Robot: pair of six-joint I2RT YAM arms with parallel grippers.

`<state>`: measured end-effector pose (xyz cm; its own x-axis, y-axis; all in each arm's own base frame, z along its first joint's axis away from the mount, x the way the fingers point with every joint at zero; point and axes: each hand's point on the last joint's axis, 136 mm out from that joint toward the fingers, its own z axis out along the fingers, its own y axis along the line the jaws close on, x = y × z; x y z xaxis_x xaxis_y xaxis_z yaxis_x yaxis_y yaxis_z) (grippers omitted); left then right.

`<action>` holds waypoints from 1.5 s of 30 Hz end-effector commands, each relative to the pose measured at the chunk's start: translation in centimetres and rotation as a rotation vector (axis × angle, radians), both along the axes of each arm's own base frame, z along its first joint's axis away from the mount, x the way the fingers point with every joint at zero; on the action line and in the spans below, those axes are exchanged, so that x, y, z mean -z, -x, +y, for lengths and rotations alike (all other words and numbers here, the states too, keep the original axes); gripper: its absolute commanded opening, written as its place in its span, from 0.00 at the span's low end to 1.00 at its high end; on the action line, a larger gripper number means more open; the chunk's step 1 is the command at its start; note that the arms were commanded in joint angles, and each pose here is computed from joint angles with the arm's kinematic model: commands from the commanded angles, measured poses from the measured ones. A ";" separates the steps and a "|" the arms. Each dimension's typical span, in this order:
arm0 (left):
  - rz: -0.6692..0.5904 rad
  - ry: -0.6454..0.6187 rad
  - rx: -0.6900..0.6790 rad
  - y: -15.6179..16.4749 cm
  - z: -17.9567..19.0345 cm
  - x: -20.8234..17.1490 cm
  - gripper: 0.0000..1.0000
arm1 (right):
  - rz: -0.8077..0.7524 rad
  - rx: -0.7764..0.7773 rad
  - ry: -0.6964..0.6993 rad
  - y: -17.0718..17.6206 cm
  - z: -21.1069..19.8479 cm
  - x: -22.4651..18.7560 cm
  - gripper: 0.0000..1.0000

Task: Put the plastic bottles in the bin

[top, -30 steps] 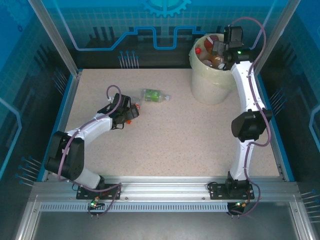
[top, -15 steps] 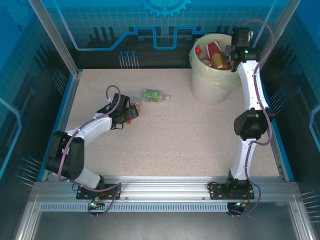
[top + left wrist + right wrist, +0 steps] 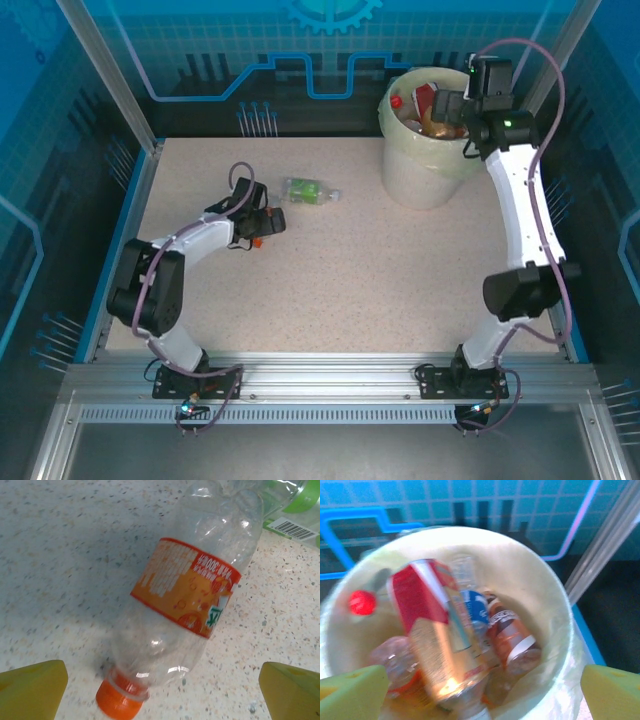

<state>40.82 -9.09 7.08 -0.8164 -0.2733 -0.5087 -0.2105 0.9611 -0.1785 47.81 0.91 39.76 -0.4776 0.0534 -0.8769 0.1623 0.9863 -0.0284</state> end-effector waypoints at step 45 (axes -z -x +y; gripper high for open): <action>-0.264 0.232 0.306 1.0 -6.4 -6.5 0.42 | -0.158 -0.548 -0.472 11.8 12.7 3.0 1.00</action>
<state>39.64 -12.45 8.20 -0.8152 -0.2174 -0.5368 -0.0325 0.9426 -0.3324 36.03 12.44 34.31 -0.4780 0.1924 -0.8570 -0.3201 0.8704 0.3740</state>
